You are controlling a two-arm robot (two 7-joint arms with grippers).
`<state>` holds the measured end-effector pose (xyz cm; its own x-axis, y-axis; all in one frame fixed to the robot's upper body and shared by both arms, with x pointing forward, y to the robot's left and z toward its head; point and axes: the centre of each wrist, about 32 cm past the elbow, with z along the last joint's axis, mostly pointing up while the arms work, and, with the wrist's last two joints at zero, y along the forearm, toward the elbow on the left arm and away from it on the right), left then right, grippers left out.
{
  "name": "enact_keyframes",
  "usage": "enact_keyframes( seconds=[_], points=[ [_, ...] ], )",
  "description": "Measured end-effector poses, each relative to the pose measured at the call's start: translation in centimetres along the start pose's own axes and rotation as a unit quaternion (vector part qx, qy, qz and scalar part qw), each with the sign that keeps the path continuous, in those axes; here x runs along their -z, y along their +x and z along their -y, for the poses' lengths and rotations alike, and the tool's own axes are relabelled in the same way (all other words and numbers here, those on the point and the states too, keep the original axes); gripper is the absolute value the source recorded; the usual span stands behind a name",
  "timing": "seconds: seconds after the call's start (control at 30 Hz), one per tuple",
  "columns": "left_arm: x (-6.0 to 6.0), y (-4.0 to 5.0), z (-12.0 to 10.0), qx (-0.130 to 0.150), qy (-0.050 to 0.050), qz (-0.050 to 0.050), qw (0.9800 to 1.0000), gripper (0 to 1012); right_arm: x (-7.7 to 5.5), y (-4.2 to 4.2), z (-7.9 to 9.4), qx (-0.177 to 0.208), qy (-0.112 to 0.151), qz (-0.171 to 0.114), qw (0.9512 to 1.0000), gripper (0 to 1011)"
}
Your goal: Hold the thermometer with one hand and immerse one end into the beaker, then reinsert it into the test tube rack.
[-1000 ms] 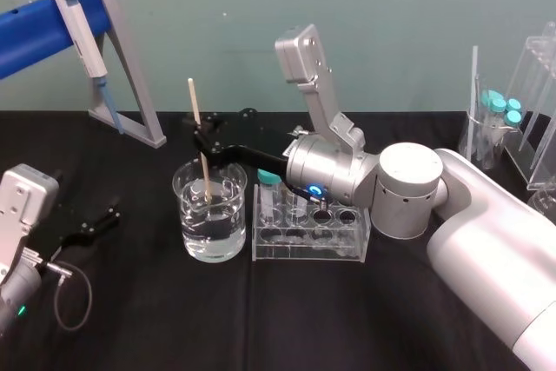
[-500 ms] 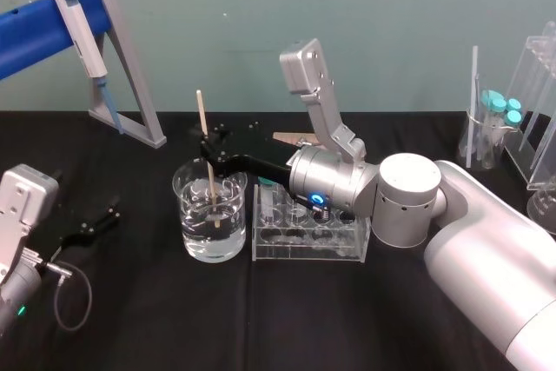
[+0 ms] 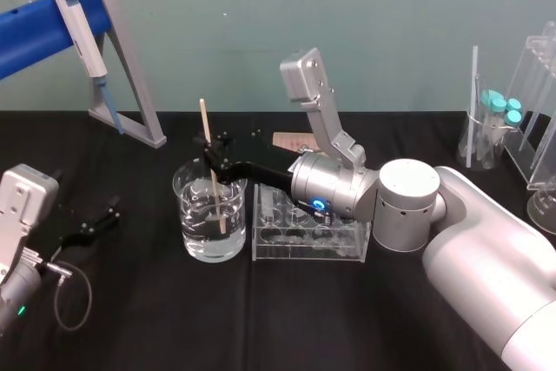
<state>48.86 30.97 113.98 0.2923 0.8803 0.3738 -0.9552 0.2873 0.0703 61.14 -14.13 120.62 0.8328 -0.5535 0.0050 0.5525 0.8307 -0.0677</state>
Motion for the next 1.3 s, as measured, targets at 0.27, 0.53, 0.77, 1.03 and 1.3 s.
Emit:
enact_keyframes(
  seconds=[0.27, 0.53, 0.77, 1.03, 1.3],
  points=[
    [0.00, 0.00, 0.00, 0.000, 0.000, 0.000, 1.0000, 1004, -0.11, -0.01, 0.02, -0.001, 0.001, 0.002, 1.0000, 54],
    [0.00, 0.00, 0.00, 0.000, 0.000, 0.000, 1.0000, 1004, -0.18, -0.03, 0.00, -0.001, 0.001, 0.003, 1.0000, 54],
    [0.00, 0.00, 0.00, 0.000, 0.000, 0.000, 1.0000, 1004, -0.20, -0.04, 0.01, -0.001, 0.001, 0.003, 1.0000, 54],
    [0.00, 0.00, 0.00, 0.000, 0.000, 0.000, 1.0000, 1004, -0.21, -0.05, 0.02, -0.001, 0.001, 0.003, 1.0000, 54],
    [0.00, 0.00, 0.00, 0.000, 0.000, 0.000, 1.0000, 1004, -0.22, -0.06, 0.01, 0.000, 0.001, 0.003, 1.0000, 54]
  ],
)
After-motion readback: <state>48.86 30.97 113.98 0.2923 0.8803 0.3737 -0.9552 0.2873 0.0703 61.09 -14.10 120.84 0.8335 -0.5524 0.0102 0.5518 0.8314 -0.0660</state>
